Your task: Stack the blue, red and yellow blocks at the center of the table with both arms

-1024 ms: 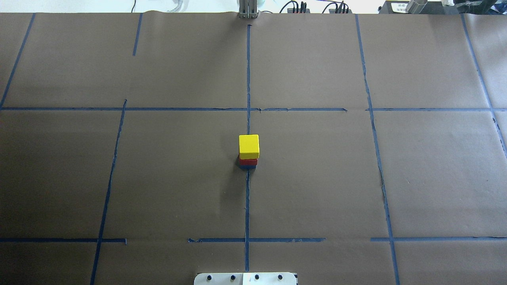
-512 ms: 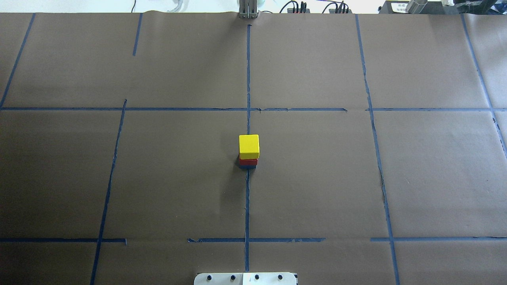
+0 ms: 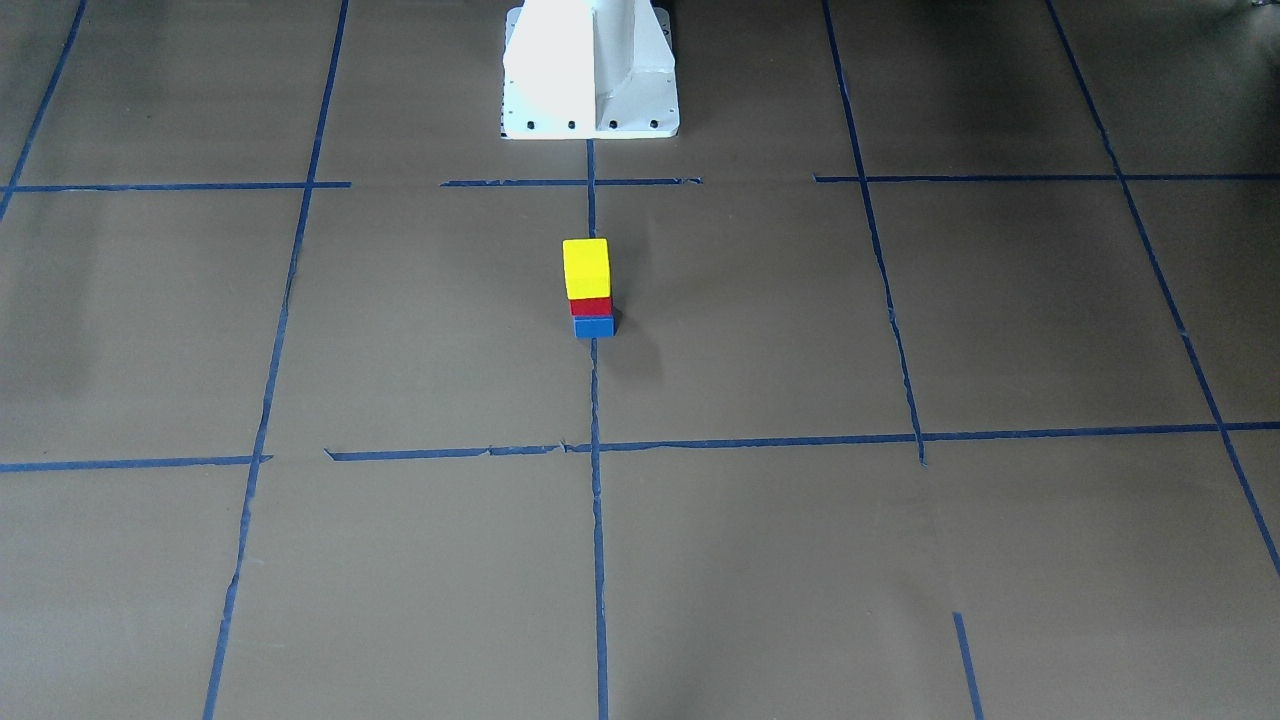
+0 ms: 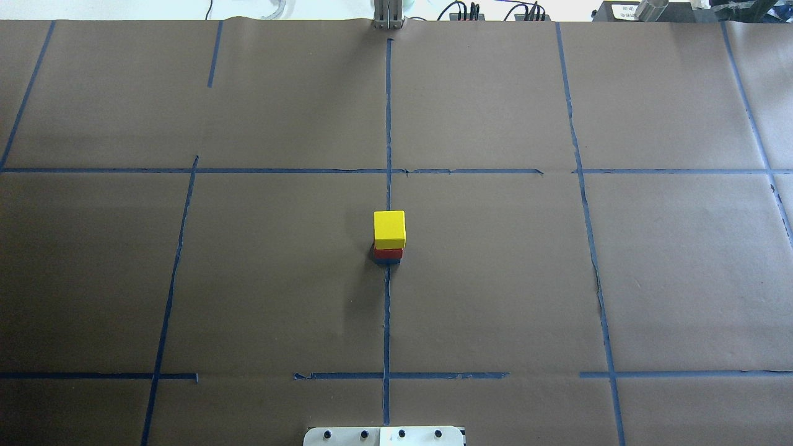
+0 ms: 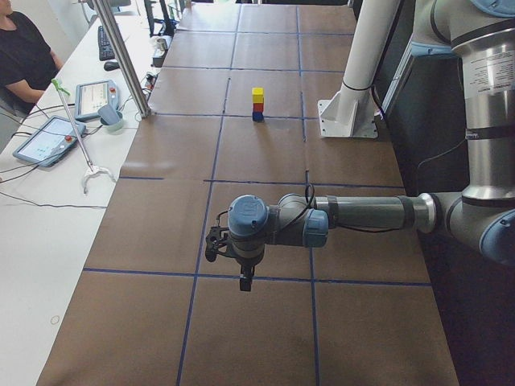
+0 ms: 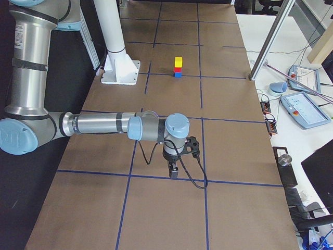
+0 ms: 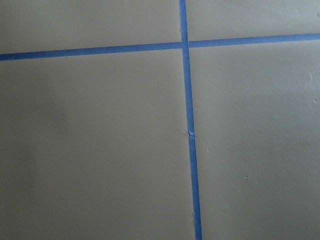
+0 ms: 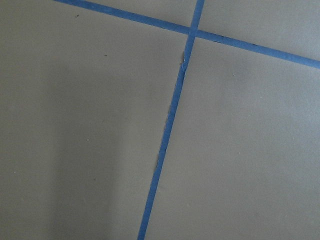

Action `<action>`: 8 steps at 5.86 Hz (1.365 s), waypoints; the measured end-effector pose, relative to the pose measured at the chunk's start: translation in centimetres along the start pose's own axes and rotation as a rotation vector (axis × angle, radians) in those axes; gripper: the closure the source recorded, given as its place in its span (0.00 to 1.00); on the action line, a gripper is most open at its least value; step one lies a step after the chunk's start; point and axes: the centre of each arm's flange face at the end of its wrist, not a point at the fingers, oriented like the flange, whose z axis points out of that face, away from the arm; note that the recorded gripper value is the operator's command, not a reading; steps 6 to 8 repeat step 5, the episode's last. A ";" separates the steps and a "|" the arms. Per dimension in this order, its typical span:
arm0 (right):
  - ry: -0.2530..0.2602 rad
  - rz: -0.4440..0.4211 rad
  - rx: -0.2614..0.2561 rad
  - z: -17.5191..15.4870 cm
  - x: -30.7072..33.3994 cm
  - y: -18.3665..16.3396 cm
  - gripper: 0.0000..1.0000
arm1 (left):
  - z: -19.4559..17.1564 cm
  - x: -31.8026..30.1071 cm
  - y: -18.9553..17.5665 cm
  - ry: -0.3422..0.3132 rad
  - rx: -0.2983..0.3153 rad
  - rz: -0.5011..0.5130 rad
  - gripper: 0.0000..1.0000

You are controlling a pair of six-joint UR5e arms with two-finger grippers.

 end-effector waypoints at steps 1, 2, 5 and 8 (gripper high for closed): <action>0.000 0.054 0.002 -0.1 -0.1 -0.1 0.00 | 0.1 0.0 0.0 -0.001 -0.003 -0.001 0.00; 0.000 0.099 0.004 -0.2 -0.1 -0.1 0.00 | 0.3 -0.1 0.2 -0.001 -0.013 -0.008 0.00; -0.002 0.125 -0.003 0.1 0.1 0.1 0.00 | 1.2 0.4 0.6 0.000 -0.096 -0.055 0.00; -0.002 0.125 -0.003 0.1 0.1 0.1 0.00 | 1.2 0.4 0.6 0.000 -0.096 -0.055 0.00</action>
